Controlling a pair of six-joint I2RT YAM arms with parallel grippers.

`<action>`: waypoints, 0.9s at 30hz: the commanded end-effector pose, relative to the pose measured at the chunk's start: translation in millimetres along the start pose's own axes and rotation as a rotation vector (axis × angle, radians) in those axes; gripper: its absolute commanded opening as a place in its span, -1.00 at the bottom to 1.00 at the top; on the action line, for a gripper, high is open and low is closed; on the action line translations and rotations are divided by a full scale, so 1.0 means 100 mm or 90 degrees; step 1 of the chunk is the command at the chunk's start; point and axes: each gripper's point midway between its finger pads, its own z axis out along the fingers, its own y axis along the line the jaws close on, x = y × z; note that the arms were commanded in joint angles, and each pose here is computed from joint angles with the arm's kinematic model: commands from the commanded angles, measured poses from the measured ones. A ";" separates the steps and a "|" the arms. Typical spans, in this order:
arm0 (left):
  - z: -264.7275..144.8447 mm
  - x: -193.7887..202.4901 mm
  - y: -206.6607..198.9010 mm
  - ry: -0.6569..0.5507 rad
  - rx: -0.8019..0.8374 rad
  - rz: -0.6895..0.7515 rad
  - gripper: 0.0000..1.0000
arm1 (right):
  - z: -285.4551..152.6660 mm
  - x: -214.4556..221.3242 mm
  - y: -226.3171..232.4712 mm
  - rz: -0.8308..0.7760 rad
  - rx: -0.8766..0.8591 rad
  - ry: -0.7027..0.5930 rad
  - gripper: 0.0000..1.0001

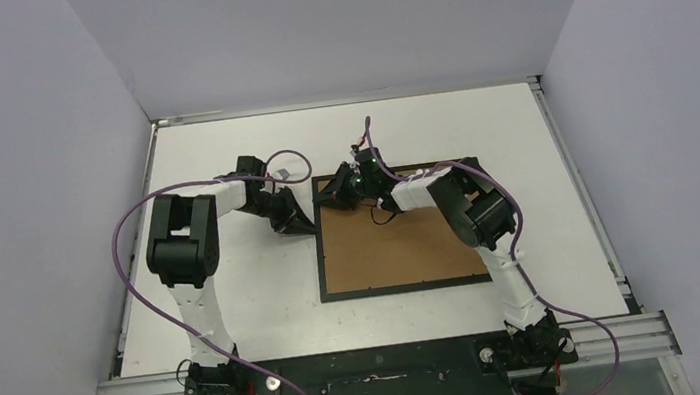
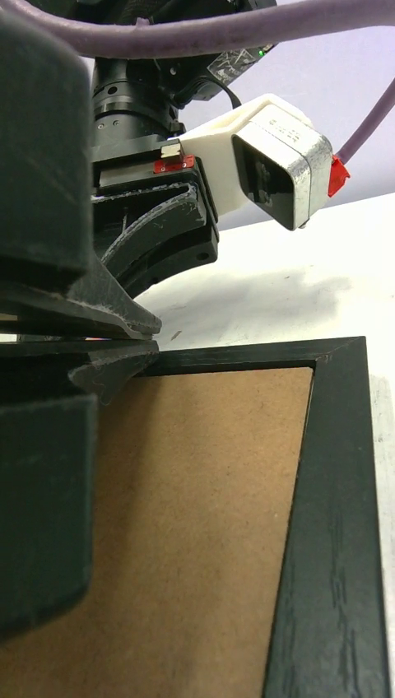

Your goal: Put the photo into the frame

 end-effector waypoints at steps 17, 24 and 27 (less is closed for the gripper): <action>0.12 0.00 0.78 -0.014 -0.188 -0.010 -0.95 | -0.15 -0.01 -0.67 0.014 0.158 -0.014 -1.00; 0.12 0.02 0.80 -0.012 -0.192 -0.011 -0.95 | -0.20 -0.05 -0.83 0.032 0.190 -0.035 -1.00; 0.12 0.01 0.79 -0.013 -0.193 -0.010 -0.95 | -0.21 -0.04 -0.93 0.042 0.213 -0.037 -1.00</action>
